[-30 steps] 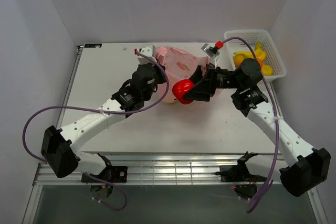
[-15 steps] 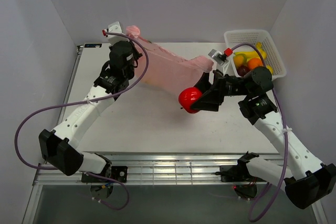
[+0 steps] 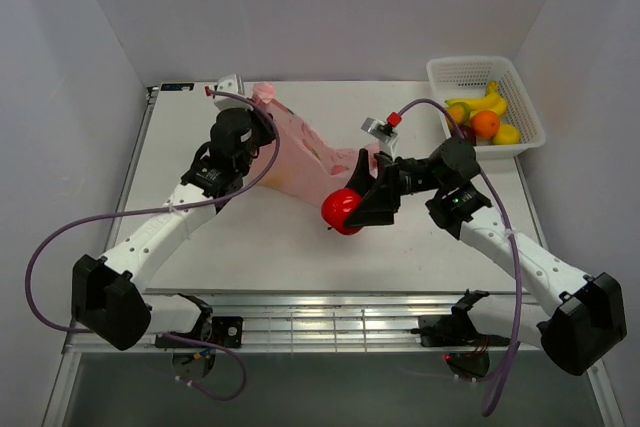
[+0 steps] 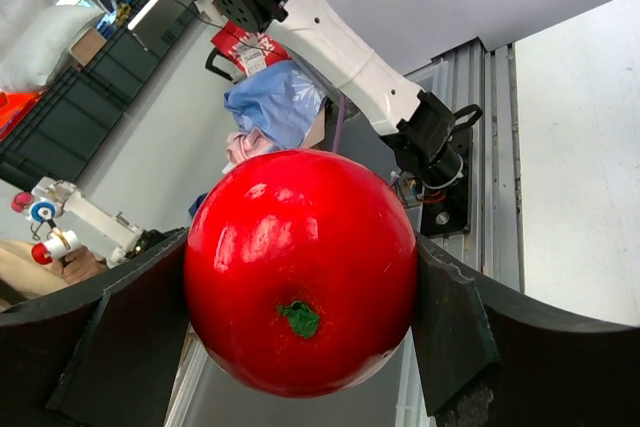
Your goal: Take the fake fruits out of the plastic bag
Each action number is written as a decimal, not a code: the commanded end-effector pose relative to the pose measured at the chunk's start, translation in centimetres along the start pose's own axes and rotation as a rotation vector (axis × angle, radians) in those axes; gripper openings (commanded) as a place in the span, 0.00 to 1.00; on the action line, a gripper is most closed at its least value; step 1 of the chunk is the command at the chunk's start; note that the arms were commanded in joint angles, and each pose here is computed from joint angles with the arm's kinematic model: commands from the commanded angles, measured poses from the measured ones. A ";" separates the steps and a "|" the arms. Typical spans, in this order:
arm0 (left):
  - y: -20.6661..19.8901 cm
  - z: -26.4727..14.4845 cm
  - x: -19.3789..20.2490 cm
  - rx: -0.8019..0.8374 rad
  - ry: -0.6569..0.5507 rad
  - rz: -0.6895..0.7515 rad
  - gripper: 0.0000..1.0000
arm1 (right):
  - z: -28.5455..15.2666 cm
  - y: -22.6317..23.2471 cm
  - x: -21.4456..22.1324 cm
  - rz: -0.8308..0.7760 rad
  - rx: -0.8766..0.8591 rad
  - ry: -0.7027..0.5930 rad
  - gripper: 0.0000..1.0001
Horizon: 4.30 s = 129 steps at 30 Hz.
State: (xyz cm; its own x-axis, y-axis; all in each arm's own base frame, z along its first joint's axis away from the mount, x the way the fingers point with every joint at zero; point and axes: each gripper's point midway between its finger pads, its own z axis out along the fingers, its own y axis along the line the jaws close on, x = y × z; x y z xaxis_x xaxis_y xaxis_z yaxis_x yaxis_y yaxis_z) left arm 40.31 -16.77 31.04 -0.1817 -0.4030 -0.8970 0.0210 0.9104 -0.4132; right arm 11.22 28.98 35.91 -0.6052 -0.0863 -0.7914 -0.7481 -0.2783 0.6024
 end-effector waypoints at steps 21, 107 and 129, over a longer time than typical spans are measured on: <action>-2.6 -6.4 8.0 0.130 0.101 -0.185 0.00 | 3.7 4.5 -10.5 -0.199 -0.224 -0.012 0.08; 2.5 -6.3 8.8 0.067 0.142 0.095 0.00 | 3.0 -27.7 -7.2 -0.442 1.071 0.090 0.90; -1.3 -5.3 5.4 0.164 0.081 0.110 0.00 | 9.0 -36.4 -1.9 -0.232 0.919 -0.042 0.90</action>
State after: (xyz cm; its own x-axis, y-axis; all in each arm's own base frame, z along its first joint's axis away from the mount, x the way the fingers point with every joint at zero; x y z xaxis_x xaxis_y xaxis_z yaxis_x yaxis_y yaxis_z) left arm 33.67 -18.69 25.31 -0.2840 -0.2806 -0.9168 0.1576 0.9295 -0.3334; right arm 37.29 45.12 13.49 -0.4429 -0.2238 -0.8682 -0.7364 0.6432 0.2099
